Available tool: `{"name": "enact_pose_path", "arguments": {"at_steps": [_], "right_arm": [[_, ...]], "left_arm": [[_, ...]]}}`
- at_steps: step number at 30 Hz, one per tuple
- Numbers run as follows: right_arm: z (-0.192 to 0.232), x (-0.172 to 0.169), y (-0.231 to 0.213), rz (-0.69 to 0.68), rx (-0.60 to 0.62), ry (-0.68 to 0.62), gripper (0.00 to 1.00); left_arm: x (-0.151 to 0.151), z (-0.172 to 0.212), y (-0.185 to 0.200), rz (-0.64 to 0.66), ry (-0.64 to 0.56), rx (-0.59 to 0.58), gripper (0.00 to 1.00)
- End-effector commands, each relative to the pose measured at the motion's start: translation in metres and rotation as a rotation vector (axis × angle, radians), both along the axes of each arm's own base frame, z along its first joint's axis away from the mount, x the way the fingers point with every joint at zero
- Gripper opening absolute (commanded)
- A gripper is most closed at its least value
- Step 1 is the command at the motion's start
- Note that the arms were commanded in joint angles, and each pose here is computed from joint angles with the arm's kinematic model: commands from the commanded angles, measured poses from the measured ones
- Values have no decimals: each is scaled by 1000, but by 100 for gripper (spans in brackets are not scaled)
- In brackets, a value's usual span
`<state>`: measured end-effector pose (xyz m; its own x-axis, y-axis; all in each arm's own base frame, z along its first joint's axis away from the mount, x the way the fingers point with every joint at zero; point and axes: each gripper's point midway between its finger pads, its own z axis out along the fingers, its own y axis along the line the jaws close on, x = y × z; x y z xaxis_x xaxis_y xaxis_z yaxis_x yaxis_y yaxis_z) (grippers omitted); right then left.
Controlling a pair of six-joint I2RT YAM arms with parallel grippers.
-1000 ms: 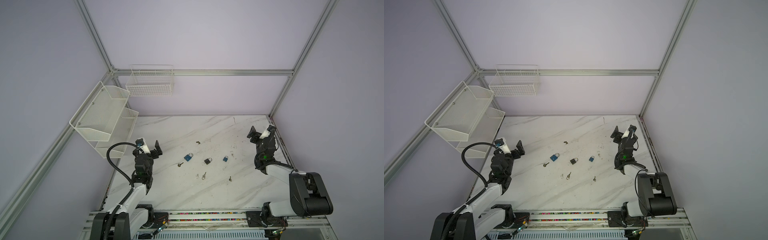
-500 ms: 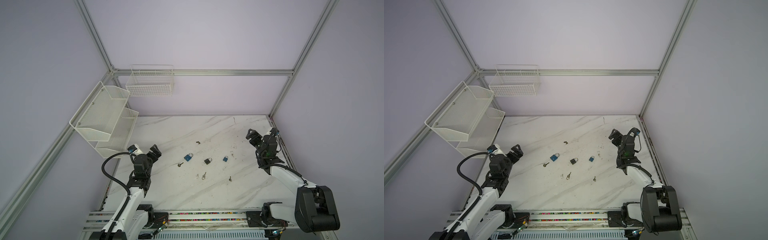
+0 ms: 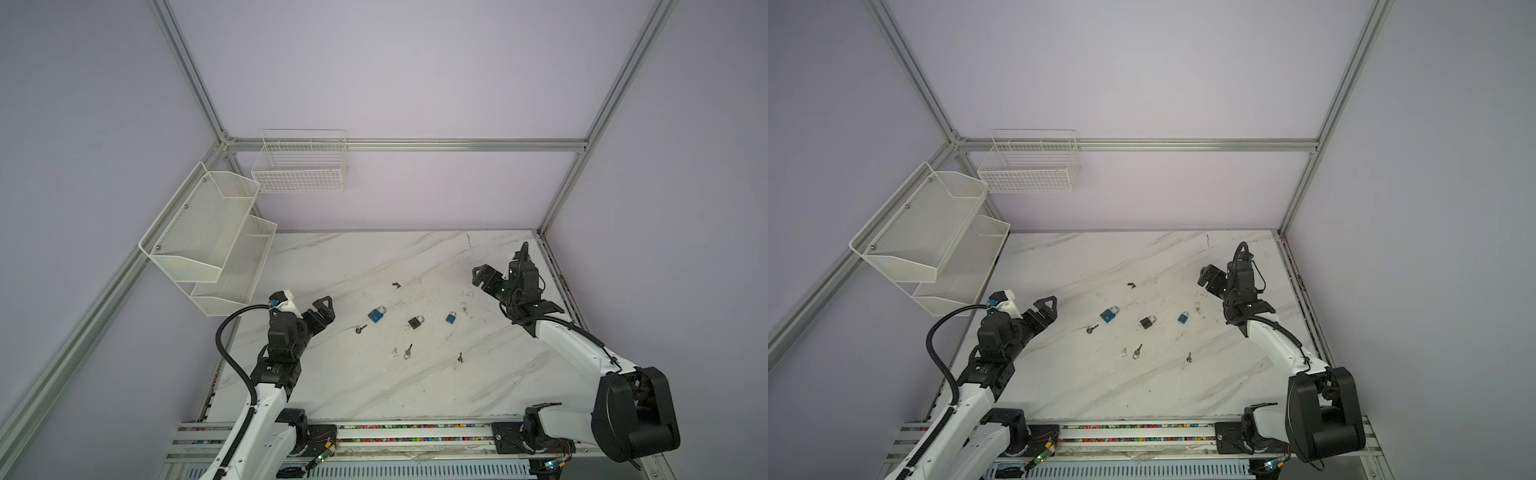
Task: Unlock with the key
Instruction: 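Move both grippers forward over the padlocks and keys on the table, then close the right gripper on the small silver key while the left hovers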
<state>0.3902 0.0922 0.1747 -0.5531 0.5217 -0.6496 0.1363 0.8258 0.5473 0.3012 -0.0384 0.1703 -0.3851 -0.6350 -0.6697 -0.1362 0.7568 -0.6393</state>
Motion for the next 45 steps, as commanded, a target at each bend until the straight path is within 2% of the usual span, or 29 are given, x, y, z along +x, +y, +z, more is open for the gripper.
{"name": "enact_pose_path", "arguments": {"at_steps": [1,6,14,28,36,45], "right_arm": [[-9,-21,18,72,-43,89,97],[-29,-42,41,155,-62,178,97],[-56,-83,61,239,-102,300,97],[-101,-155,67,264,-152,502,73],[-119,-173,59,255,-241,537,61],[-135,-182,72,317,-256,560,48]], "left_arm": [[3,47,-34,-114,-81,-39,100],[-4,40,-77,-227,-38,-13,100],[-25,34,-131,-374,7,-31,100],[-47,30,-185,-457,32,11,100],[-54,23,-208,-487,68,22,100],[-56,19,-214,-489,76,7,100]]}}
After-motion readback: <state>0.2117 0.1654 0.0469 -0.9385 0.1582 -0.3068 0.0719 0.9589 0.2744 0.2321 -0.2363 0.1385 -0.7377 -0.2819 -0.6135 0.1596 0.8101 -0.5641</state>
